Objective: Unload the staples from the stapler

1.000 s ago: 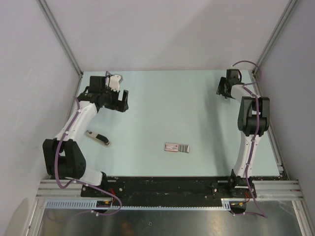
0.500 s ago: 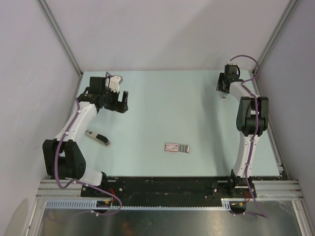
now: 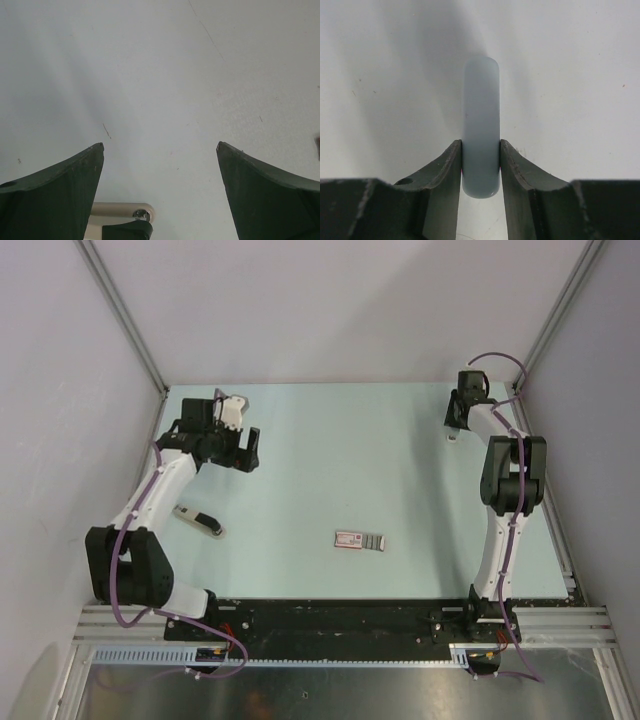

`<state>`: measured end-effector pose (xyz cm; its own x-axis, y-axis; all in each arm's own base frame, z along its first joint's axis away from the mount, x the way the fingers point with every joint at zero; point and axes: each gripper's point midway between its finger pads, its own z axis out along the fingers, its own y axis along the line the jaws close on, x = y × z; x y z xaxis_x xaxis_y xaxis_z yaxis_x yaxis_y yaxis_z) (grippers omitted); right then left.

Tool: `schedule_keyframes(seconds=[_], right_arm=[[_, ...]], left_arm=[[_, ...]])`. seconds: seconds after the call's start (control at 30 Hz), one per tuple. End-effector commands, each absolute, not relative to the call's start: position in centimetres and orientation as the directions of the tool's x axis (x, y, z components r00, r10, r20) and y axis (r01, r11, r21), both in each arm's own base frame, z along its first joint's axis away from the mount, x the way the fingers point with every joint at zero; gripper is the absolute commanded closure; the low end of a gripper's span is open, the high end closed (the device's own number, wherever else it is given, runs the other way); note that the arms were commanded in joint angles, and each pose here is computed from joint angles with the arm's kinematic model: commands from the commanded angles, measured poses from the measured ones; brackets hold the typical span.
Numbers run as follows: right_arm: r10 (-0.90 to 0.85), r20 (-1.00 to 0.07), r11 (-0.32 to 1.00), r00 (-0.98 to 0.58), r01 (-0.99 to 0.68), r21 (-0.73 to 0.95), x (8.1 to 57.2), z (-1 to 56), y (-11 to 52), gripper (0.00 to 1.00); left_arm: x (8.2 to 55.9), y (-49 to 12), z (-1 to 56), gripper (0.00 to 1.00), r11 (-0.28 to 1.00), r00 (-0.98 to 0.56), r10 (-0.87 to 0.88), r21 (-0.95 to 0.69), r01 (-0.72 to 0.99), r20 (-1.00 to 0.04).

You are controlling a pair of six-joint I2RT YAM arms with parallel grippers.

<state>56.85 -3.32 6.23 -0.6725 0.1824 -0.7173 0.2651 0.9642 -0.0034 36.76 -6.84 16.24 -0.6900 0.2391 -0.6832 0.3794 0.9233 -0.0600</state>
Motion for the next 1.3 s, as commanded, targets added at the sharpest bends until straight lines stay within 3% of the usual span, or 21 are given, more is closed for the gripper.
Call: schedule_keyframes(seconds=[0.0,0.23,0.4,0.53,0.8,1.13,1.27], right_arm=[[0.192,-0.703,0.968,-0.684,0.249,0.023,57.9,6.7,-2.8,0.67],[0.196,-0.643,0.967,-0.74,0.253,0.004,57.0,4.8,-2.6,0.68],[0.208,-0.648,0.968,-0.733,0.251,0.026,56.6,5.2,-2.1,0.82],[0.228,-0.649,0.968,-0.726,0.241,0.071,56.7,6.2,-1.1,0.98],[0.211,-0.698,0.969,-0.684,0.053,0.241,54.1,11.4,12.6,1.0],[0.148,-0.699,0.935,-0.7,-0.131,0.33,44.8,13.9,27.7,1.0],[0.165,-0.697,0.891,-0.698,-0.198,0.409,41.0,16.0,32.8,1.0]], left_arm=[[36.8,-6.6,19.1,0.01,0.925,-0.633,0.23,-0.035,0.377,-0.739],[36.3,-6.5,20.0,0.01,0.925,-0.61,0.234,-0.02,0.38,-0.757],[35.7,-6.2,20.0,0.01,0.924,-0.603,0.246,-0.004,0.382,-0.759],[35.4,-6.1,20.0,0.01,0.924,-0.6,0.248,-0.001,0.383,-0.761],[35.2,-6.3,20.1,0.01,0.926,-0.604,0.227,-0.023,0.376,-0.764],[34.0,-4.7,19.5,0.01,0.938,-0.619,0.22,-0.011,0.346,-0.754],[32.2,-5.9,18.8,0.0,0.901,-0.613,0.229,-0.073,0.427,-0.756]])
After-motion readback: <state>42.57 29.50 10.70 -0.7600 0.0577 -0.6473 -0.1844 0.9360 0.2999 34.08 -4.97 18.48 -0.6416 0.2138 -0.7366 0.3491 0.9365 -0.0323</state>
